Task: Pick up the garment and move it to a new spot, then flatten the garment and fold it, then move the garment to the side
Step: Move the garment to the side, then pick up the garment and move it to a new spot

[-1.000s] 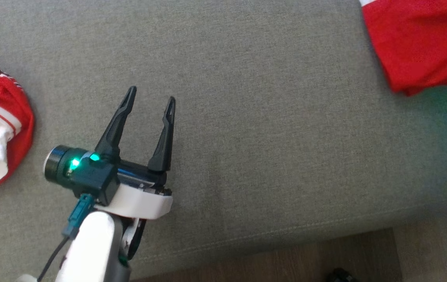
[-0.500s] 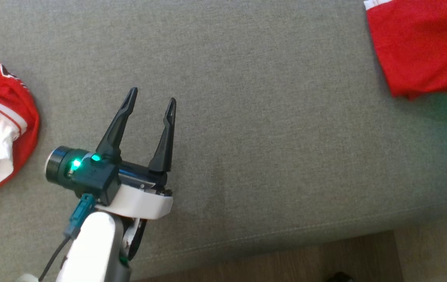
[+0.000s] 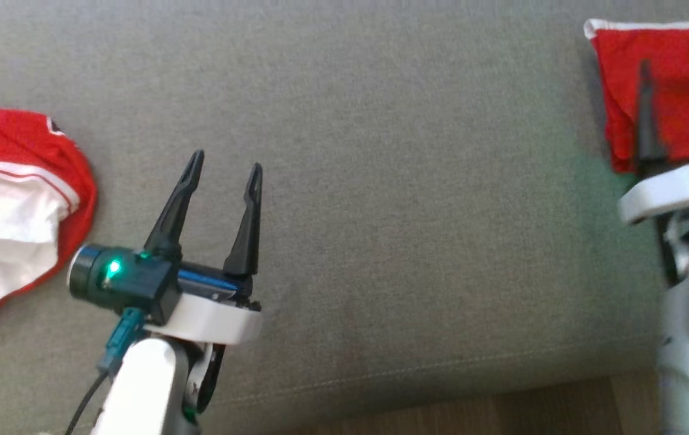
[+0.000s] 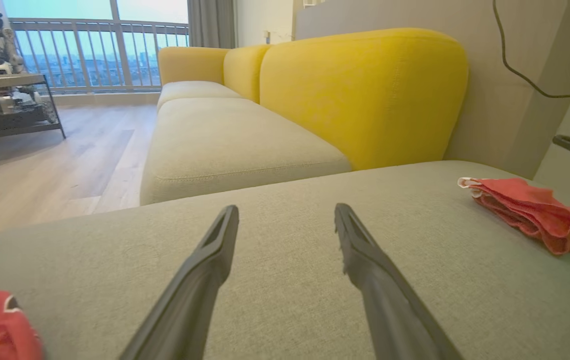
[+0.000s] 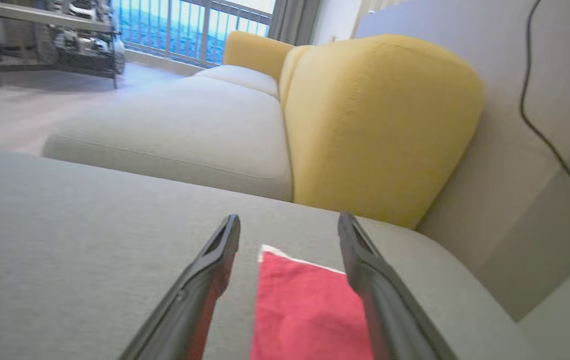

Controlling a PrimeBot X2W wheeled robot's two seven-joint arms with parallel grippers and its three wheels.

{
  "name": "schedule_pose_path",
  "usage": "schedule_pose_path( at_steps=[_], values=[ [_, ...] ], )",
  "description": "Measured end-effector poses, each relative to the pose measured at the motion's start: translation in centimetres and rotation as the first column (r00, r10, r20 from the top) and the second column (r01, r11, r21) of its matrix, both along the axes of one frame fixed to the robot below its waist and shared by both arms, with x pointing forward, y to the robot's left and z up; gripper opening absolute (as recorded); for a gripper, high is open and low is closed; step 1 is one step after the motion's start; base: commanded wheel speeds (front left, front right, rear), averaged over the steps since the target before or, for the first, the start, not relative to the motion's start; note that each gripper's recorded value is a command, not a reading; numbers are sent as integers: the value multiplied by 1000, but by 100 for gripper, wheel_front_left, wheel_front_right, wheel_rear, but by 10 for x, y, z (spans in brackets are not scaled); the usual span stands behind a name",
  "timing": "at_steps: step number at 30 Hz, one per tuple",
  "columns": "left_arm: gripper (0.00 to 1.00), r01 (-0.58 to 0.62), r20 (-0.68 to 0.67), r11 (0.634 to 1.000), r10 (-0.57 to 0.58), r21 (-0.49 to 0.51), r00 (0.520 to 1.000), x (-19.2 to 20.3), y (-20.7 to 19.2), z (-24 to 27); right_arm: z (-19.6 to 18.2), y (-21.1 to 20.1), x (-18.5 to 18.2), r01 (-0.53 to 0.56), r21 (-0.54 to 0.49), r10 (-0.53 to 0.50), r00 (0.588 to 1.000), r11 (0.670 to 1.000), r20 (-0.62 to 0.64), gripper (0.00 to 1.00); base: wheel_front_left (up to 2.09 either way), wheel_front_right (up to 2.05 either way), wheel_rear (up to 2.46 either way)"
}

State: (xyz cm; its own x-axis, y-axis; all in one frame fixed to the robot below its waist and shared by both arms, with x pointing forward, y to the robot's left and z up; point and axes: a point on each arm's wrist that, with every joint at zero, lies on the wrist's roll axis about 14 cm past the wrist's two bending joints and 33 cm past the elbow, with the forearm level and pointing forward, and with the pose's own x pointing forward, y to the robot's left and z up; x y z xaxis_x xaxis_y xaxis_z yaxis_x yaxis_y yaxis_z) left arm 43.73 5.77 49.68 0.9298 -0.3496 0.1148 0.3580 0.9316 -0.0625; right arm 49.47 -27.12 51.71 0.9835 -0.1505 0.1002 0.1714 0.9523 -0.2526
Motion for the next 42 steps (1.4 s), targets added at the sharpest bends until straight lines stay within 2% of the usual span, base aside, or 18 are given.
schedule_pose_path(
  at_steps=[4,8,15,24,32,42],
  values=[
    [100,-73,-9,997,72,-14,997,-9,18,5,-4,36,-8,-101,89,101,995,991,6,100,0,0,0],
    [100,-140,-13,990,140,-26,990,-18,37,10,1,70,-16,-194,195,188,981,961,48,100,0,0,0],
    [100,-219,8,975,219,-43,976,-44,61,25,2,95,-48,-258,273,248,966,927,71,100,0,0,0],
    [100,-264,58,965,263,0,963,-81,76,39,4,109,-92,-296,289,285,955,911,78,100,0,0,0],
    [100,-275,63,961,273,32,960,-108,80,36,-8,102,-123,-266,322,266,963,909,45,100,0,0,0],
    [100,-280,41,959,278,43,960,-114,82,28,-11,95,-128,-241,359,240,970,902,45,100,0,0,0]
  ],
)
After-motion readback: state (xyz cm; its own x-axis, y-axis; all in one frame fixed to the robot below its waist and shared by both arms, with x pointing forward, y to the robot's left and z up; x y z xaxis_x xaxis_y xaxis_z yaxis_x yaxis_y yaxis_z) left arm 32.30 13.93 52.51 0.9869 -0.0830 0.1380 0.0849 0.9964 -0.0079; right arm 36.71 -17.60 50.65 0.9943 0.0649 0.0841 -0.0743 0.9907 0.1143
